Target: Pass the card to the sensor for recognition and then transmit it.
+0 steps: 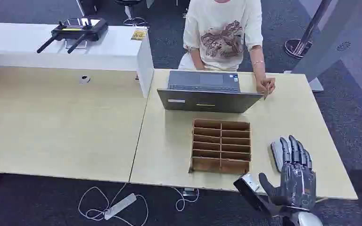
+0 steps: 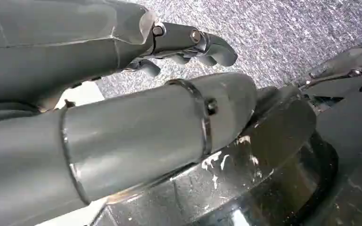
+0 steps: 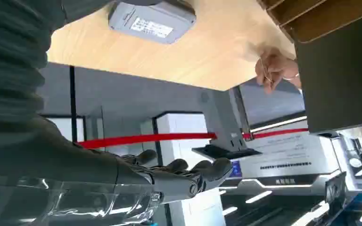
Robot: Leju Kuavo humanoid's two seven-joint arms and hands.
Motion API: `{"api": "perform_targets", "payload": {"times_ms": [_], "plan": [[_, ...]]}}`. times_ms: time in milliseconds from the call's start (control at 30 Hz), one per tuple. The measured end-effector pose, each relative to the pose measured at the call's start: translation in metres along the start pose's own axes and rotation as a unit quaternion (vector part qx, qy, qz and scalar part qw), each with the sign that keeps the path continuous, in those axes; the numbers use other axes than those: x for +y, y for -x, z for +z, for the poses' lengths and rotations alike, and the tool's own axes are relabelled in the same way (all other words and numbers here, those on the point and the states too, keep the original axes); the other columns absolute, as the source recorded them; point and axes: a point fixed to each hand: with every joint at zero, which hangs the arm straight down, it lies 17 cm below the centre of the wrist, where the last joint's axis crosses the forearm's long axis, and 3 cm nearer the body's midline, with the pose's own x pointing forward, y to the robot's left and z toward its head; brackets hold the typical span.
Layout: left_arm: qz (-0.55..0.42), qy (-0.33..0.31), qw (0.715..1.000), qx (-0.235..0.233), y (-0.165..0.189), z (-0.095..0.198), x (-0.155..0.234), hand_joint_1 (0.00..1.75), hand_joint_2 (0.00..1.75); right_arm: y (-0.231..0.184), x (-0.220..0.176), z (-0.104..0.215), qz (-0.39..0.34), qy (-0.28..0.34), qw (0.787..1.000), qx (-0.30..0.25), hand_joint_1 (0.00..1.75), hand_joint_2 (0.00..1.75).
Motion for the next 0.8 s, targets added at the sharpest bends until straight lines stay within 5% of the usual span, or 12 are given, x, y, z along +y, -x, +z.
{"api": "perform_targets", "payload": {"times_ms": [167, 233, 300, 400, 533, 800], "plan": [[0.005, 0.000, 1.000, 0.000, 0.000, 0.000, 0.000, 0.00, 0.00, -0.010, 0.000, -0.004, -0.029, 0.002, 0.999, -0.020, 0.00, 1.75], [0.005, 0.000, 1.000, 0.000, 0.000, 0.000, 0.000, 0.00, 0.00, -0.030, 0.004, -0.008, -0.137, -0.017, 0.989, -0.057, 0.00, 1.75], [0.004, 0.002, 1.000, 0.000, 0.000, 0.000, 0.000, 0.00, 0.00, -0.046, -0.003, -0.015, -0.288, -0.021, 0.954, -0.076, 0.00, 1.75], [0.000, 0.003, 1.000, -0.001, 0.000, 0.000, -0.001, 0.00, 0.00, -0.048, -0.010, -0.030, -0.374, -0.019, 0.923, -0.086, 0.00, 1.75], [-0.012, 0.004, 1.000, -0.001, 0.001, 0.000, -0.001, 0.00, 0.00, -0.043, -0.013, -0.048, -0.386, -0.016, 0.917, -0.097, 0.00, 1.75], [-0.023, 0.010, 1.000, -0.006, 0.000, 0.001, -0.001, 0.00, 0.00, -0.041, -0.040, -0.088, -0.324, 0.019, 0.938, -0.119, 0.00, 1.75]]}}
